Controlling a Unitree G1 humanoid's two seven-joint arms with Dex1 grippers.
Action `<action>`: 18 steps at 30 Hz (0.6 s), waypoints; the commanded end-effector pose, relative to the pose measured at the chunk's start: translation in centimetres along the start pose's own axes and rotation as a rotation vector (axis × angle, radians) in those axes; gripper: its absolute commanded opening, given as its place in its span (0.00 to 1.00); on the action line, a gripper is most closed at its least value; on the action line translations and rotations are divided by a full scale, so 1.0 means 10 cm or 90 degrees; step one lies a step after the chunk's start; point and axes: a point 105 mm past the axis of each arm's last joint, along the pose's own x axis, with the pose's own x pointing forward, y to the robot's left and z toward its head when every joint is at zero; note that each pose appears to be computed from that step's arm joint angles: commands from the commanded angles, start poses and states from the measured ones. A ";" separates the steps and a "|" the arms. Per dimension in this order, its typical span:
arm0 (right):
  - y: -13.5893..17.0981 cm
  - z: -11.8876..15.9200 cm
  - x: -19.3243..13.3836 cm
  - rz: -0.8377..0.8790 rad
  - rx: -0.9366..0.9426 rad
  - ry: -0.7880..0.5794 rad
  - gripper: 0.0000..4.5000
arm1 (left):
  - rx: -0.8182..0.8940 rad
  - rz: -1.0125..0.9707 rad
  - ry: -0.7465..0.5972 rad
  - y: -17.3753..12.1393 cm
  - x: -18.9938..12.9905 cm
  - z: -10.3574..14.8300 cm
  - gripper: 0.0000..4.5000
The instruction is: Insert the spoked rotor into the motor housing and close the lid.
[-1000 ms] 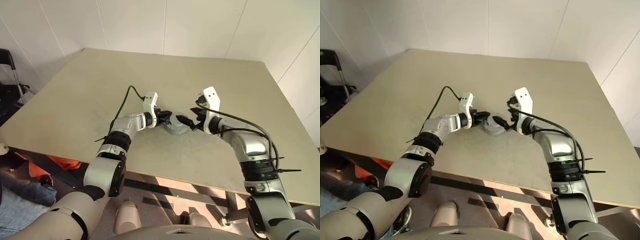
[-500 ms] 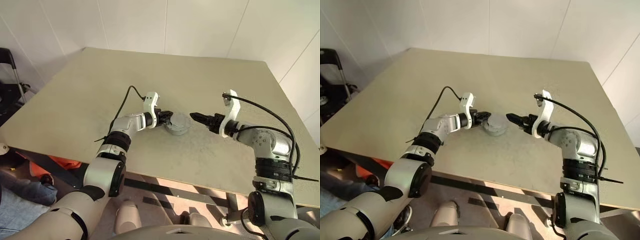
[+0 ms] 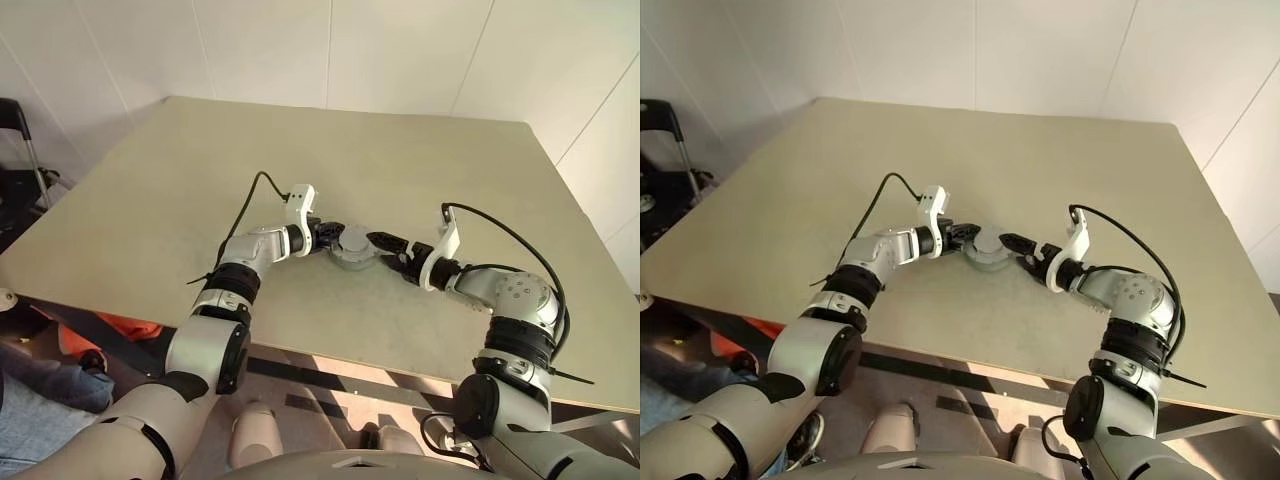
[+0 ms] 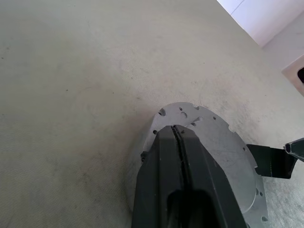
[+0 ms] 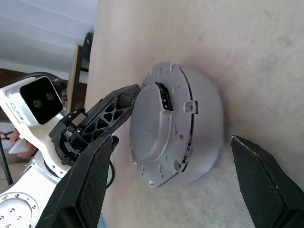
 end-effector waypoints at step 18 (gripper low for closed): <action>0.59 -0.32 0.53 0.128 0.041 0.083 0.99 | 0.013 0.008 0.031 0.00 0.02 -0.09 0.00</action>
